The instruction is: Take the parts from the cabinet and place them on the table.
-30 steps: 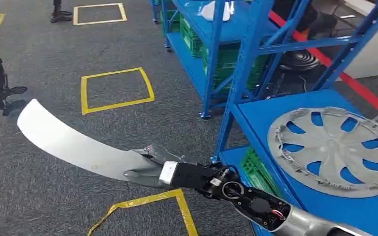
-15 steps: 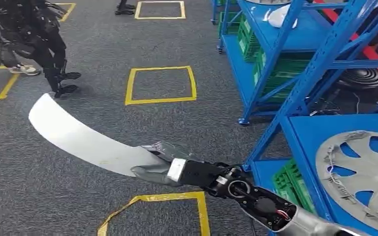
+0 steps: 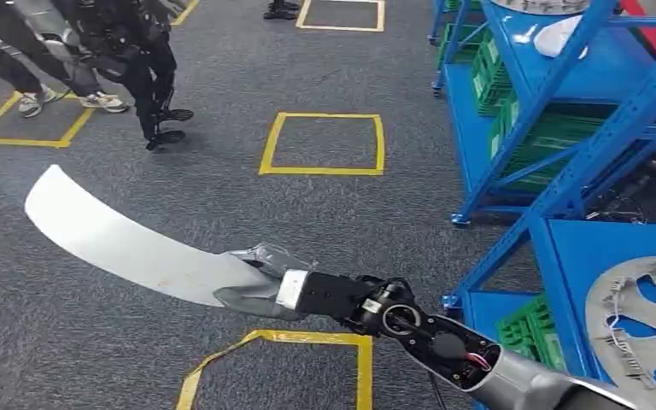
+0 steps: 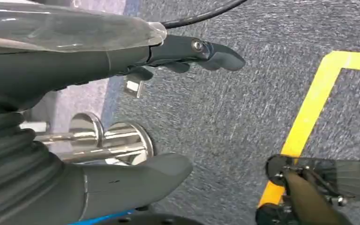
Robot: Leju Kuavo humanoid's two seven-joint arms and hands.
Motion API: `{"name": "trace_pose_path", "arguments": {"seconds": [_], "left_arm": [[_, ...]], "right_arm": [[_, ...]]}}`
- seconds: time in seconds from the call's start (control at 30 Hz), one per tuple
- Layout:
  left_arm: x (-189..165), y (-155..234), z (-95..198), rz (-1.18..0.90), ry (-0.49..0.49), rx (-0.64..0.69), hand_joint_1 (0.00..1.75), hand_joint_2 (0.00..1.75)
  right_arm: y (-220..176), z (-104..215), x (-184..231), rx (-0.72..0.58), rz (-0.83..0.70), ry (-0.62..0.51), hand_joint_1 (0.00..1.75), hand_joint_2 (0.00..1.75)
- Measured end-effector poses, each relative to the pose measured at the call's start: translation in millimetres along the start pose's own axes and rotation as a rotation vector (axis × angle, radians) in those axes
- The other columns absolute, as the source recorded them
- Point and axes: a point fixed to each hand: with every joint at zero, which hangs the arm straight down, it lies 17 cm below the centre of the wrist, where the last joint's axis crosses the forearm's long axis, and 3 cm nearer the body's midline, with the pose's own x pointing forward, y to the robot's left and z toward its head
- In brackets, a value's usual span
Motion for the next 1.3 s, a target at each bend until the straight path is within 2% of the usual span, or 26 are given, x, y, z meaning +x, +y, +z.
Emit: {"name": "trace_pose_path", "arguments": {"seconds": [1.3], "left_arm": [[2.4, -3.1, 0.6, -0.012, -0.02, -0.018, 0.0, 1.75]], "right_arm": [[-6.5, 3.5, -6.7, -0.031, 0.008, 0.023, 1.73, 1.75]]}}
